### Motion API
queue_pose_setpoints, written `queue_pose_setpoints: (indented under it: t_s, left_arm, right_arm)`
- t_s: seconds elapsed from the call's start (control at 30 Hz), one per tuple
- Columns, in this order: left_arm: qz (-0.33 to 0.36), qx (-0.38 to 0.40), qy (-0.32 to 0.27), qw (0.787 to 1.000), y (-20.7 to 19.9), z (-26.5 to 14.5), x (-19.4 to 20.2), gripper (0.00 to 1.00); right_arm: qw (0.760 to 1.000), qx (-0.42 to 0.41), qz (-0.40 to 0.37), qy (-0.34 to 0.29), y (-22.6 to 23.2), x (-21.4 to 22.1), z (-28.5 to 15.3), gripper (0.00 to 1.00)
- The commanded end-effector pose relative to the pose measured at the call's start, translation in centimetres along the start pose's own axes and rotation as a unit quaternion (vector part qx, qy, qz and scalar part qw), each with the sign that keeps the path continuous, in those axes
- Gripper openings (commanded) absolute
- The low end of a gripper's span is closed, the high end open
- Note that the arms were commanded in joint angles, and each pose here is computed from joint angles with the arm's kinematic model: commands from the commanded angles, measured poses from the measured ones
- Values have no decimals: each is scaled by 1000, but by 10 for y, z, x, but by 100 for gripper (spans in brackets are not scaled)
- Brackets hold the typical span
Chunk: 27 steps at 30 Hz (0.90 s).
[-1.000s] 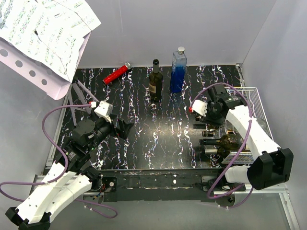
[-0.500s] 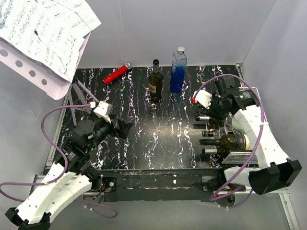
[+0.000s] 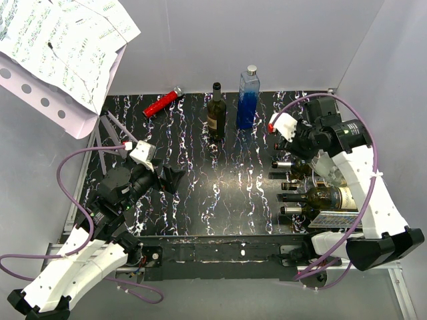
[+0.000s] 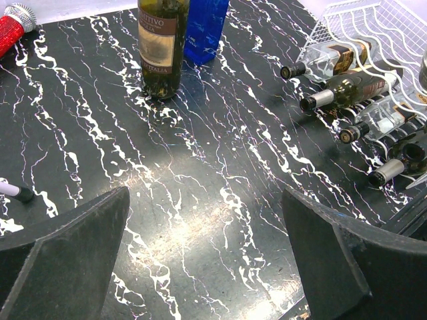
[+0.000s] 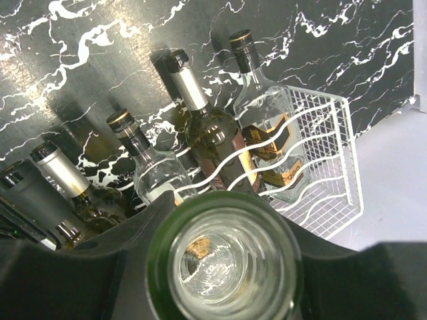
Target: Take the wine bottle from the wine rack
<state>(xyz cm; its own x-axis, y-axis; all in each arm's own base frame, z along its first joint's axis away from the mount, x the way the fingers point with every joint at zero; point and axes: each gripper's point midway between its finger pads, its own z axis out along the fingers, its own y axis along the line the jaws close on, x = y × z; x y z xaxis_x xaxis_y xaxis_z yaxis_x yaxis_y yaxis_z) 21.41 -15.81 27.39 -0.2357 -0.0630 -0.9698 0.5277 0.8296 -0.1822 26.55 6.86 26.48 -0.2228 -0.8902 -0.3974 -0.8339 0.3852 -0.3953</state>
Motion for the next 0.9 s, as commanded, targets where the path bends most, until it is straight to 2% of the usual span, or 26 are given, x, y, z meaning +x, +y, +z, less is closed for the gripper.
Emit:
queue_pose_setpoints:
  t_s: [0.0,0.3,0.5,0.63,0.7,0.77,0.87]
  left_arm:
    - [6,-4,-5,1000,1,0,-2,98]
    - [6,-8,-4,1000,3,1,-1,98]
    - [7,-8,-4,1000,3,1,-1,98]
    - [7,-10,-4,1000,4,1,-1,98]
    - [6,-11,-4,1000,4,1,-1,98]
    - [7,-9,-6,1000,3,0,-2,98]
    - [7,-11,-4,1000,4,1,-1,98]
  right_arm:
    - [994,97,-4,-42,-40,-25,-40,1]
    - [987,137,9,-81,-58,-52,-66,1]
    - [974,149,33,-169,-65,-94,-93,1]
    - [963,171,36,-207,-72,-118,-109,1]
    - [953,181,53,-237,-77,-134,-116,1]
    - [934,181,85,-295,-80,-157,-126,1]
    - [896,177,122,-390,-82,-194,-137,1]
